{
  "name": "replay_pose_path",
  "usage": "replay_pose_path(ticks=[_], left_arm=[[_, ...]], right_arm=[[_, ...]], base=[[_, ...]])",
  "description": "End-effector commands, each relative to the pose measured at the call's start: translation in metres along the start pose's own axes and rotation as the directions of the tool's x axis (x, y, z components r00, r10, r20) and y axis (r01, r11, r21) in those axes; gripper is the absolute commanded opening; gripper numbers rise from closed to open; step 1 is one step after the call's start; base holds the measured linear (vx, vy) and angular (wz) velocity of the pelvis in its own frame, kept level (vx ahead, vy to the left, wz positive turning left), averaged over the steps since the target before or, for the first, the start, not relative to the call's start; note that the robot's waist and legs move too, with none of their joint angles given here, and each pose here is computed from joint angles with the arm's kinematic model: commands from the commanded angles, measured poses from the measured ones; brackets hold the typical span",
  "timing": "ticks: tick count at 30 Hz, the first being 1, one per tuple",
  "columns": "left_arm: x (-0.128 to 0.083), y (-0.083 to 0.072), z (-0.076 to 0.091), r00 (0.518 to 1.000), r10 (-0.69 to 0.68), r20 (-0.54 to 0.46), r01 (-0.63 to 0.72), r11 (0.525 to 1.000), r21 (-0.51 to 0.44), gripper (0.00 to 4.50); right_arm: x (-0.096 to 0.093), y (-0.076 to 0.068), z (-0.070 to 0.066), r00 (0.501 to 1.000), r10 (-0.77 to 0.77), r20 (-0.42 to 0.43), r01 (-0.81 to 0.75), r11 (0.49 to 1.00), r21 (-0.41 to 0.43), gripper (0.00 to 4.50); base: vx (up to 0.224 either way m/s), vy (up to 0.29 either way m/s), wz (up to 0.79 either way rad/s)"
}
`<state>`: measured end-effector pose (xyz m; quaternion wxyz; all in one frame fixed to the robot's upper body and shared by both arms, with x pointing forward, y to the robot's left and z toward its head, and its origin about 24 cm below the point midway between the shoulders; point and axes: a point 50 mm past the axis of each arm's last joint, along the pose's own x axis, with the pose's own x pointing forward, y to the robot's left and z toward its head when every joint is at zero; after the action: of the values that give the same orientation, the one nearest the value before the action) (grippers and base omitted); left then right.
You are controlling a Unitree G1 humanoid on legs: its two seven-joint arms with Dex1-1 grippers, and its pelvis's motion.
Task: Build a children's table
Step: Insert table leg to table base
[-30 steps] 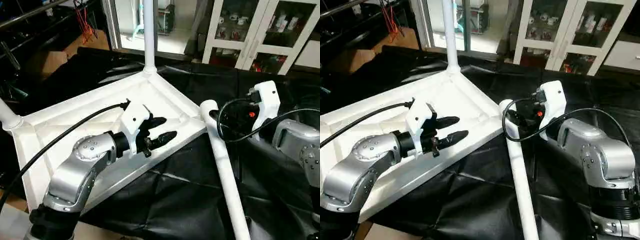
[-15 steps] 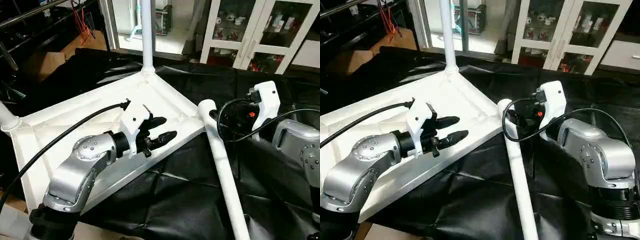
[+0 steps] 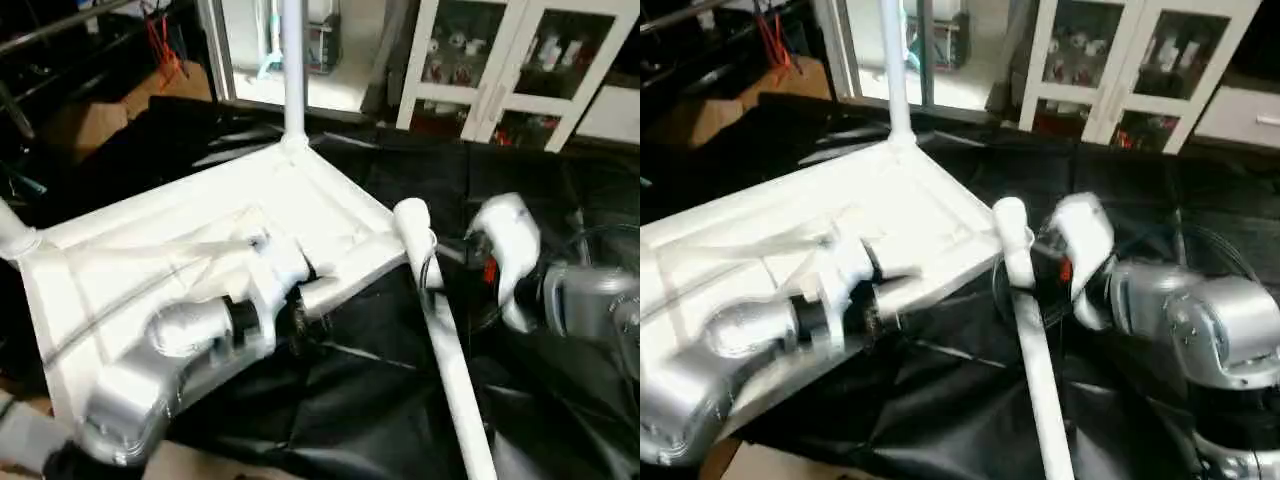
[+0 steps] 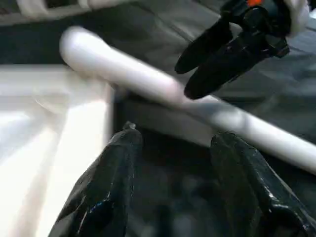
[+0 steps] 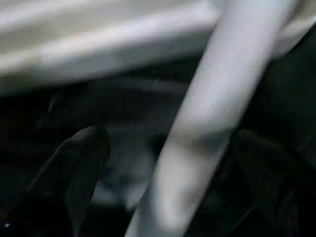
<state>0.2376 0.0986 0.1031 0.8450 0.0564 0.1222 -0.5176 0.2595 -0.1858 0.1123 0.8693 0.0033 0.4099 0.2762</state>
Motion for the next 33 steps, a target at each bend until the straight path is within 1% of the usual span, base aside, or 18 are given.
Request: replay_pose_path(ticks=[1,8,9,13,14,15,18,23,24,26,28,29,33], left_arm=[[-0.002,-0.003,0.008,1.000,-0.016,0.018,0.015,0.999,0.028,2.61],[-0.003,-0.005,0.008,1.000,-0.024,0.007,0.024,0.999,0.028,2.61],[-0.004,-0.006,0.008,1.000,-0.026,0.005,0.026,0.999,0.027,2.61],[-0.003,-0.006,0.008,1.000,-0.029,0.001,0.029,0.999,0.025,2.61],[-0.003,-0.007,0.008,1.000,-0.029,0.000,0.029,0.999,0.024,2.61],[-0.003,-0.007,0.008,1.000,-0.029,0.000,0.029,0.999,0.024,2.61],[-0.003,-0.008,0.007,1.000,-0.027,-0.003,0.028,0.999,0.023,2.61],[-0.004,-0.008,0.007,1.000,-0.027,-0.007,0.027,0.999,0.023,2.61],[-0.005,-0.008,0.007,1.000,-0.028,-0.009,0.028,0.999,0.023,2.61],[-0.004,-0.008,0.007,1.000,-0.028,-0.009,0.028,0.999,0.023,2.61],[-0.005,-0.008,0.008,1.000,-0.029,-0.011,0.029,0.999,0.024,2.61],[-0.005,-0.008,0.008,1.000,-0.029,-0.011,0.029,0.999,0.024,2.61],[-0.006,-0.009,0.007,0.998,-0.055,-0.013,0.055,0.998,0.021,2.61]], right_arm=[[-0.003,0.004,-0.001,0.999,0.025,-0.024,-0.026,1.000,-0.009,4.43],[-0.005,0.004,-0.009,0.995,-0.003,-0.100,0.003,1.000,-0.004,4.43],[-0.005,0.003,-0.012,0.992,-0.010,-0.123,0.011,1.000,0.005,4.43],[-0.001,-0.002,-0.020,0.988,-0.011,-0.154,0.020,0.998,0.053,4.43],[0.002,-0.006,-0.029,0.983,-0.020,-0.182,0.037,0.995,0.088,4.43],[0.003,-0.007,-0.030,0.982,-0.023,-0.188,0.041,0.995,0.096,4.43],[0.008,-0.015,-0.049,0.968,-0.041,-0.248,0.083,0.983,0.163,4.43],[0.009,-0.018,-0.052,0.967,-0.065,-0.247,0.114,0.975,0.190,4.43],[0.010,-0.019,-0.051,0.969,-0.070,-0.236,0.120,0.972,0.204,4.15],[0.010,-0.019,-0.051,0.970,-0.069,-0.232,0.120,0.970,0.211,4.15],[0.011,-0.021,-0.049,0.973,-0.078,-0.216,0.126,0.967,0.220,3.89],[0.011,-0.021,-0.049,0.973,-0.078,-0.216,0.126,0.967,0.220,3.89],[0.011,-0.023,-0.046,0.978,-0.085,-0.190,0.129,0.963,0.237,3.50]], base=[[0.000,0.000,0.00],[0.000,0.000,0.00],[0.000,0.000,0.00],[0.000,0.000,0.00],[0.000,0.000,0.00],[0.000,0.000,0.00],[0.000,0.000,0.00],[0.000,0.000,0.00],[0.000,0.000,0.00],[0.000,0.000,0.00],[0.000,0.000,0.00],[0.000,0.000,0.00],[0.000,0.000,0.00]])
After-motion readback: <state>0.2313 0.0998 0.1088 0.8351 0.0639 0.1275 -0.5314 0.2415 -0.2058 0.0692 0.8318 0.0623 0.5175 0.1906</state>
